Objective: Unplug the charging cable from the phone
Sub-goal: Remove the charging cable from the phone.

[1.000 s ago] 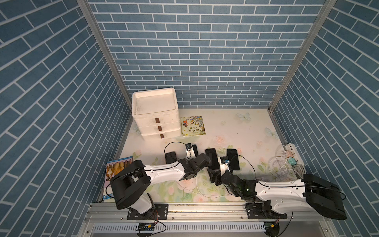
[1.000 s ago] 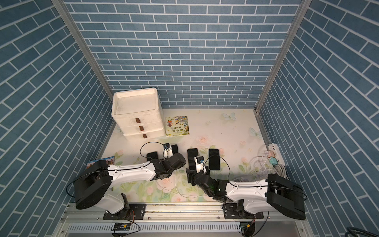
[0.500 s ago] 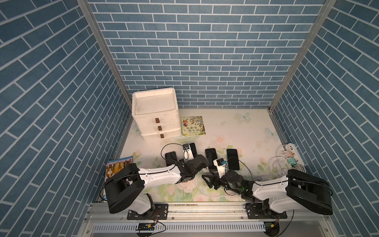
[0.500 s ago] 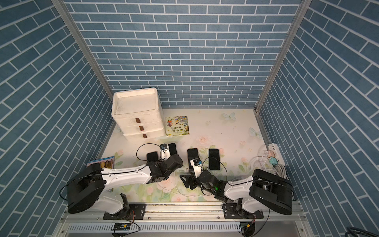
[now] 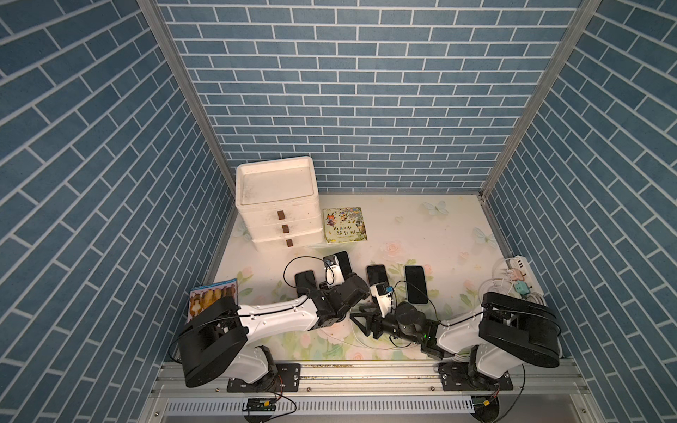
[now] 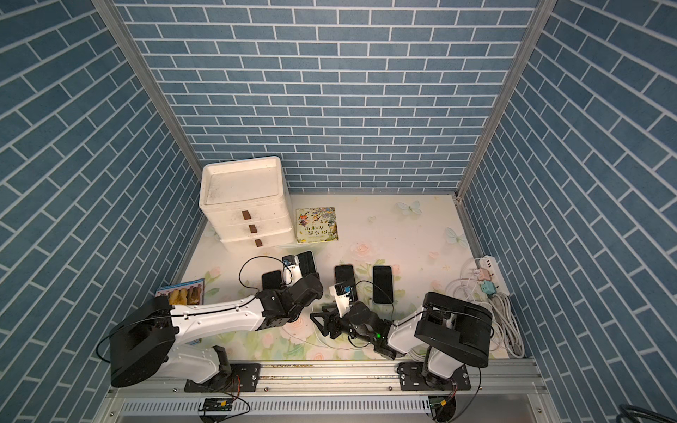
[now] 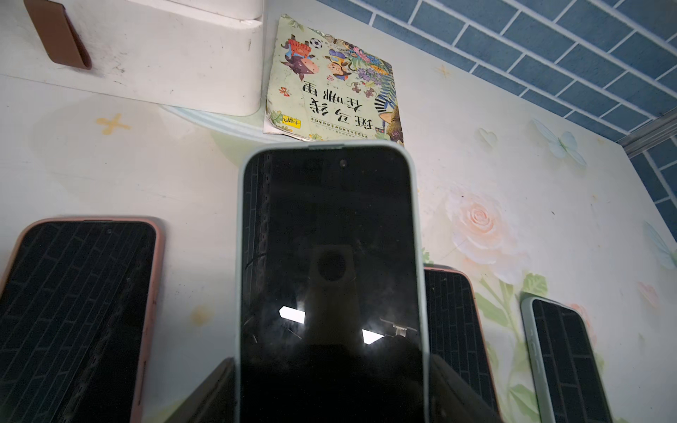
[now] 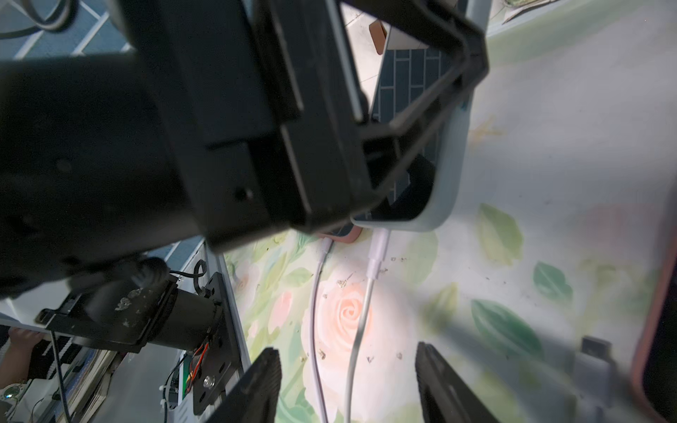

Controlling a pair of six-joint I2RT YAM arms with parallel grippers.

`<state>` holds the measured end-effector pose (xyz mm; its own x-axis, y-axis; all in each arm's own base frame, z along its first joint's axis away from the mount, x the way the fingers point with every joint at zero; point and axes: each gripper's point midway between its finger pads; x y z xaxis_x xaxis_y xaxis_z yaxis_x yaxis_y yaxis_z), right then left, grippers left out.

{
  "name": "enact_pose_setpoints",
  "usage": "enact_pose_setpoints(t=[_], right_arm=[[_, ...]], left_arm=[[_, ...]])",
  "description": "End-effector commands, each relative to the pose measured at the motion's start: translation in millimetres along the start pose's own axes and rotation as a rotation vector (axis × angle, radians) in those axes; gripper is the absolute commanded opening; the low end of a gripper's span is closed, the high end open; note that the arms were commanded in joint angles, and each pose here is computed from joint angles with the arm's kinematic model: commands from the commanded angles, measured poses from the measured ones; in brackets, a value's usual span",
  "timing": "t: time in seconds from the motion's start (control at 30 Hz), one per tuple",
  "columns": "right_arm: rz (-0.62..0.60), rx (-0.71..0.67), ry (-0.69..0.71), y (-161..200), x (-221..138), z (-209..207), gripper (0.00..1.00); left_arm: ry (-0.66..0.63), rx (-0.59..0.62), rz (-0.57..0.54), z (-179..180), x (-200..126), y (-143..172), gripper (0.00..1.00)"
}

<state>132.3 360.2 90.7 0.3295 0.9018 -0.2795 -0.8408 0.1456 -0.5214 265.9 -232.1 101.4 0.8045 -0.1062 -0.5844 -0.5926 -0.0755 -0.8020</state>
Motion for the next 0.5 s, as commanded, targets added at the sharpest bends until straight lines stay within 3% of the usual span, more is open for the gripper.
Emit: enact_pose_setpoints(t=[0.0, 0.2, 0.47], right_arm=[[-0.009, 0.003, 0.028, -5, 4, 1, 0.57], [0.024, 0.011, 0.067, -2, 12, -9, 0.46], [0.040, 0.015, 0.072, -2, 18, -8, 0.41]], left_arm=[[0.008, -0.026, -0.053, -5, -5, -15, 0.00], [0.012, -0.021, -0.059, -9, -6, -19, 0.00], [0.020, -0.020, -0.062, -13, -8, -23, 0.00]])
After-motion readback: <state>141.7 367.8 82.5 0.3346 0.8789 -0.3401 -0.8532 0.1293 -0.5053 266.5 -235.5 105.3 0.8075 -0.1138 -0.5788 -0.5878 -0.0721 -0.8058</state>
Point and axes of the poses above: each gripper's point midway between its finger pads, its own x axis out along the fingers, its own z axis along the line the jaws close on, y = z × x, and after that the axes turned 15 degrees about x, right-handed
